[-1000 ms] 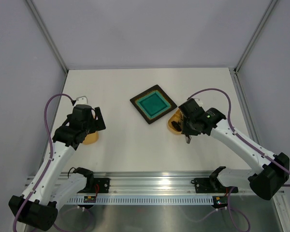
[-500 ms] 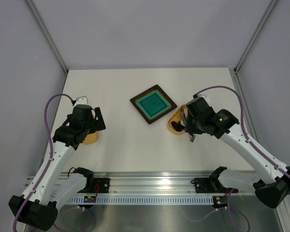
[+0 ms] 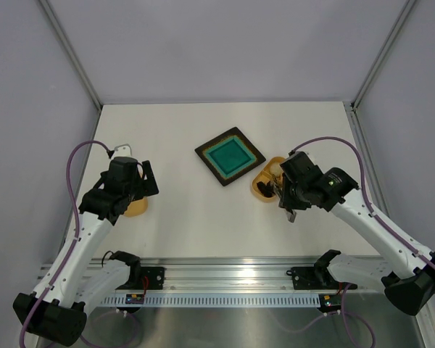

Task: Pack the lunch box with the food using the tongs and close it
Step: Adjust the fake food in the packing box.

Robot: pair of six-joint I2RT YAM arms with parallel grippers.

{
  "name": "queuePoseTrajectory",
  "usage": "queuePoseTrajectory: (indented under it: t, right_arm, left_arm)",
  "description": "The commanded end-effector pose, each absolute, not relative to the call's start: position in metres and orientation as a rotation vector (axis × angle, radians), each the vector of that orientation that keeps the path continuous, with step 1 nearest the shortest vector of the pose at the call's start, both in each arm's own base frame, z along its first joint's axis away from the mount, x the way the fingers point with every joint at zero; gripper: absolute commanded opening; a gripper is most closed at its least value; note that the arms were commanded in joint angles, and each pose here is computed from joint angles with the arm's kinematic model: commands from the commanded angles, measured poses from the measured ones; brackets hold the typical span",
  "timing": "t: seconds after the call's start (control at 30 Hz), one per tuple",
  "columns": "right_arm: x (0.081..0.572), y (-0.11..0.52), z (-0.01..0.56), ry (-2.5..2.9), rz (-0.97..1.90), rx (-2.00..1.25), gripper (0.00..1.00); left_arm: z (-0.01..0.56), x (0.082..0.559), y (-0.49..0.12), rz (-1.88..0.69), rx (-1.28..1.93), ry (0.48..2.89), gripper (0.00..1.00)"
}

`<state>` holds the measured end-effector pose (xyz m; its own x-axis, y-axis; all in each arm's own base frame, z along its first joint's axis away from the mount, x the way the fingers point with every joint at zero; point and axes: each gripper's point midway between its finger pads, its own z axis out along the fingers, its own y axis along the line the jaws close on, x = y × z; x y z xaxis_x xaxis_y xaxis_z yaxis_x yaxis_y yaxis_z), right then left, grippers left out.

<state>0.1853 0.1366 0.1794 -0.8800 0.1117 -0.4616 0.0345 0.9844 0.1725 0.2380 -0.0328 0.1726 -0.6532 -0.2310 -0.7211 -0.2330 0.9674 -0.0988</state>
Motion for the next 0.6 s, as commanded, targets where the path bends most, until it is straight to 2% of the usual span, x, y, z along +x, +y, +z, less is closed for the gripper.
queuePoseTrajectory:
  t: [0.0, 0.2, 0.57]
  right_arm:
    - [0.182, 0.146, 0.185, 2.641, 0.279, 0.044, 0.13]
    - [0.189, 0.157, 0.182, 2.64, 0.294, 0.002, 0.13]
    - [0.209, 0.154, 0.169, 2.646, 0.152, 0.016, 0.13]
  left_arm:
    - [0.178, 0.246, -0.038, -0.039, -0.332, 2.264, 0.99]
    - [0.178, 0.246, -0.039, -0.044, -0.333, 2.263, 0.99]
    - [0.181, 0.243, -0.035, -0.025, -0.333, 2.254, 0.99]
